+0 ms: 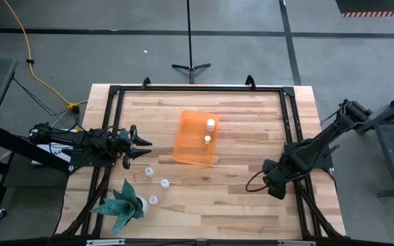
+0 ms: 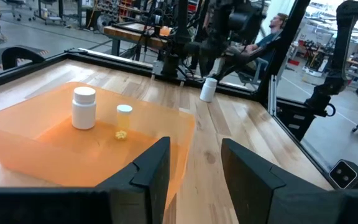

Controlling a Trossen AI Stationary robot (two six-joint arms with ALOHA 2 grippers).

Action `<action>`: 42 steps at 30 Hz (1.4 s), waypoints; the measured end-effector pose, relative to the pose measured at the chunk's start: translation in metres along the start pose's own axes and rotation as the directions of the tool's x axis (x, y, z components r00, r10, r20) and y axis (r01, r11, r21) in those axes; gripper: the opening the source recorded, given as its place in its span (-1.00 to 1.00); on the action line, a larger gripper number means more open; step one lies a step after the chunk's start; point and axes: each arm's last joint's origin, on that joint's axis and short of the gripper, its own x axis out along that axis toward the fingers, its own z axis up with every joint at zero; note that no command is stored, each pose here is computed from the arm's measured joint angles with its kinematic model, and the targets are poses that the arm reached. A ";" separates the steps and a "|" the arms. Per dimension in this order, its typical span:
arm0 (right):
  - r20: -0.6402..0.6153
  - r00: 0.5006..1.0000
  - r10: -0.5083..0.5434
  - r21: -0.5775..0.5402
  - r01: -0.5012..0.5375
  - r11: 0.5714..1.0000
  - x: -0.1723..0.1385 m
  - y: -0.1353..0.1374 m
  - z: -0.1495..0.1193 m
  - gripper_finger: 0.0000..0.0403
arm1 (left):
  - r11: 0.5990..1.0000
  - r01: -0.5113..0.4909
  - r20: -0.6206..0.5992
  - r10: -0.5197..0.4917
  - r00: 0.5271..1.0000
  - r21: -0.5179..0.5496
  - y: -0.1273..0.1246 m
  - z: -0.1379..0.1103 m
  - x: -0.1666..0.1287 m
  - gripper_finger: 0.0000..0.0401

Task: Pick and place pill bottles into a basket
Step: Put the white pill bottle into the orange bin

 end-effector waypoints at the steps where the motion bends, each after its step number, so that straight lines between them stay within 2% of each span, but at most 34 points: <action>1: -0.016 1.000 -0.001 0.014 0.001 1.000 0.005 -0.002 0.000 0.24 | 1.000 0.000 0.000 0.000 1.000 0.000 0.000 0.000 0.000 -0.11; 7: -0.024 0.998 0.053 0.013 -0.053 0.999 0.026 -0.006 0.001 0.25 | 1.000 0.000 0.000 0.000 1.000 -0.001 0.000 0.000 0.000 -0.11; 16: -0.006 0.999 0.052 -0.007 -0.052 0.999 0.026 -0.007 0.003 0.24 | 1.000 -0.001 0.001 0.001 1.000 -0.001 0.000 0.000 0.000 -0.11; 20: -0.005 0.999 0.054 -0.016 -0.054 0.998 0.026 -0.006 0.003 0.13 | 1.000 -0.002 0.001 0.002 1.000 -0.001 0.000 0.000 0.000 -0.11; 24: 0.014 0.998 0.055 -0.027 -0.054 0.998 0.026 -0.006 0.004 -0.07 | 1.000 -0.002 0.001 0.002 1.000 -0.001 0.000 0.000 0.000 -0.11; 26: 0.045 0.996 0.083 -0.057 -0.080 0.995 0.026 -0.003 0.006 -0.17 | 1.000 -0.002 0.001 0.002 1.000 -0.001 0.000 0.000 0.000 -0.11; 29: 0.153 0.974 0.169 -0.147 -0.146 0.978 0.023 0.005 0.016 -0.18 | 1.000 -0.003 0.001 0.003 1.000 -0.001 0.000 0.000 0.000 -0.11; 31: 0.249 0.940 0.231 -0.228 -0.175 0.958 0.020 0.011 0.025 -0.18 | 1.000 -0.003 0.001 0.003 1.000 -0.001 0.000 0.000 0.000 -0.11; 33: 0.362 0.877 0.315 -0.351 -0.184 0.918 0.013 0.019 0.037 -0.18 | 1.000 -0.003 0.001 0.003 1.000 -0.001 0.000 0.000 0.000 -0.11; 37: 0.567 0.692 0.446 -0.550 -0.084 0.831 -0.005 0.029 0.063 -0.08 | 1.000 -0.005 0.001 0.005 1.000 -0.001 0.000 0.000 0.000 -0.11; 39: 0.637 0.588 0.499 -0.597 -0.034 0.801 -0.017 0.029 0.077 -0.07 | 1.000 -0.005 0.001 0.005 1.000 -0.001 0.000 0.000 0.000 -0.11; 42: 0.711 0.457 0.534 -0.617 0.040 0.786 -0.033 0.022 0.099 -0.15 | 1.000 -0.005 0.002 0.005 1.000 -0.002 0.000 0.000 0.000 -0.11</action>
